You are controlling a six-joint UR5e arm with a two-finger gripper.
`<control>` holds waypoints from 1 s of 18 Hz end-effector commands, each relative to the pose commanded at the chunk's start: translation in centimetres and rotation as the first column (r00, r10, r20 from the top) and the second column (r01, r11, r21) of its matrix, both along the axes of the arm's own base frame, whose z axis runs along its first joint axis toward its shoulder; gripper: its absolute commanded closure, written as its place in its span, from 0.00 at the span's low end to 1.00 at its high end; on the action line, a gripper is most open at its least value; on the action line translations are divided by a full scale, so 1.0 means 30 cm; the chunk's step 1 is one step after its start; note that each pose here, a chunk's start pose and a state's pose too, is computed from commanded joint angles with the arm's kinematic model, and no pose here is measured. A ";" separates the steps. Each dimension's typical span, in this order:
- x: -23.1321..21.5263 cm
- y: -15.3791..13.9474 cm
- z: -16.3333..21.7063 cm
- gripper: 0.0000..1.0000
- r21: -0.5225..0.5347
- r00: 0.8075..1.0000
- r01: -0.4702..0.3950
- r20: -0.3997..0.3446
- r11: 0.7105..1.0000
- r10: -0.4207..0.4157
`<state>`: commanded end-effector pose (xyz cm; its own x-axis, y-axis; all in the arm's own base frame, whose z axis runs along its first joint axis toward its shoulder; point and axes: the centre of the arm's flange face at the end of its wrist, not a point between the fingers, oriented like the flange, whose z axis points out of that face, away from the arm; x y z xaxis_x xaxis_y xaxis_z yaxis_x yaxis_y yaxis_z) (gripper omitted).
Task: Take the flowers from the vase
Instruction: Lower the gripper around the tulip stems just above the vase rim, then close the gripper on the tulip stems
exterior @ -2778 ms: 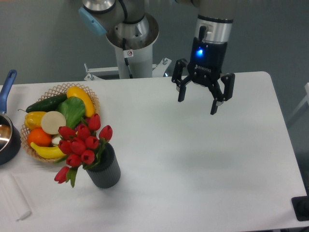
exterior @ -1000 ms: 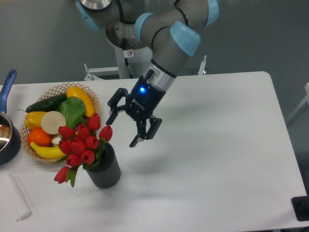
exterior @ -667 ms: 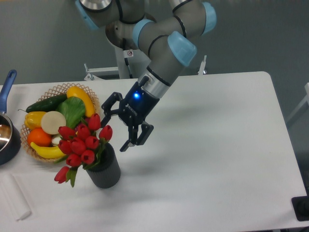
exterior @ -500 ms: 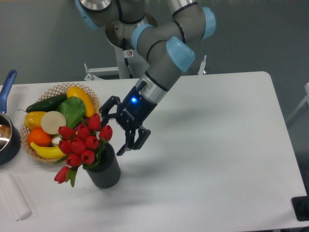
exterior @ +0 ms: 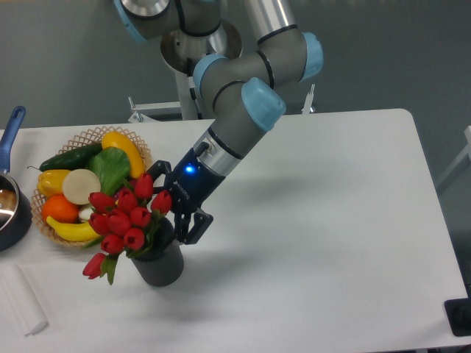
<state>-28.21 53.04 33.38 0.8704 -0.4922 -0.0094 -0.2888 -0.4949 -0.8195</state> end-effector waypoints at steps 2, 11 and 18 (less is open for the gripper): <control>0.011 0.010 -0.008 0.00 0.001 1.000 0.006 0.000 1.000 -0.006; -0.008 0.027 -0.017 0.26 0.017 1.000 0.007 -0.016 1.000 -0.007; -0.013 0.032 0.000 0.39 0.024 1.000 0.009 -0.026 1.000 -0.008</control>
